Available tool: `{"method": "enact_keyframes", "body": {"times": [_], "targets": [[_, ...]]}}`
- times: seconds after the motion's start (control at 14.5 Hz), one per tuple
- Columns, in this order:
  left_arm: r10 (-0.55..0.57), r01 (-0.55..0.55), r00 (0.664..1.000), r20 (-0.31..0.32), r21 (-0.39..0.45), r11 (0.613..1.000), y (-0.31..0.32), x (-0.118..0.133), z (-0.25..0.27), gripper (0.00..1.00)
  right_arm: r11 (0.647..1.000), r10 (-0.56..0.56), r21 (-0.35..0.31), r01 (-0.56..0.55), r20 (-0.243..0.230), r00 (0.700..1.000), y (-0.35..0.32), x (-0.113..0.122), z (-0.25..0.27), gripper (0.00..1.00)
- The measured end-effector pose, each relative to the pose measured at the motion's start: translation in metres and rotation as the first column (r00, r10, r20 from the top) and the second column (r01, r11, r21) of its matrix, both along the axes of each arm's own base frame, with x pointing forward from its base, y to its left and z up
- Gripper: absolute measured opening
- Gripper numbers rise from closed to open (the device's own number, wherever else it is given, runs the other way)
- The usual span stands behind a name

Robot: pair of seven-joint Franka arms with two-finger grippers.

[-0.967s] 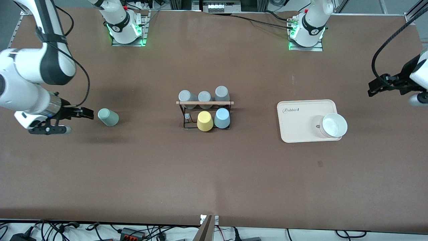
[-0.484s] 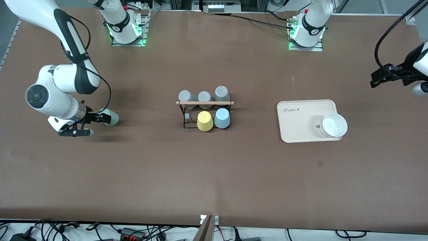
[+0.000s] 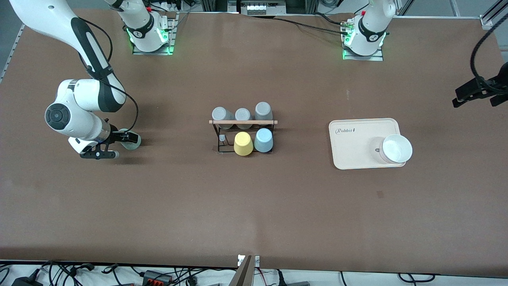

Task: Hang scattered cups on rack with three cups
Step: 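Grasp the pale green cup with the right gripper and lift it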

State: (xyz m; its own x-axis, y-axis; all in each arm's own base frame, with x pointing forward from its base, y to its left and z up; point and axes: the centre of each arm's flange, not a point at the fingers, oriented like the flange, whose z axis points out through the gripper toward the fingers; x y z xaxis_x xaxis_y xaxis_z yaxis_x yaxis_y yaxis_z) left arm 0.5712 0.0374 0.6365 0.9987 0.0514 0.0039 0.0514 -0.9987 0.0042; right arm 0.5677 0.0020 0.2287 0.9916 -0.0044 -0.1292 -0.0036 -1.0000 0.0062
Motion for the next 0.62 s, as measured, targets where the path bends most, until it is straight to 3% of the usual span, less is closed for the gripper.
{"method": "enact_keyframes", "body": {"times": [0.62], "targets": [[-0.026, 0.026, 1.0, -0.005, -0.02, 0.999, -0.008, 0.0, -0.003, 1.0, 1.0, -0.01, -0.003, 0.01, -0.047, 0.999, -0.005, -0.008, -0.007, 0.99]]}}
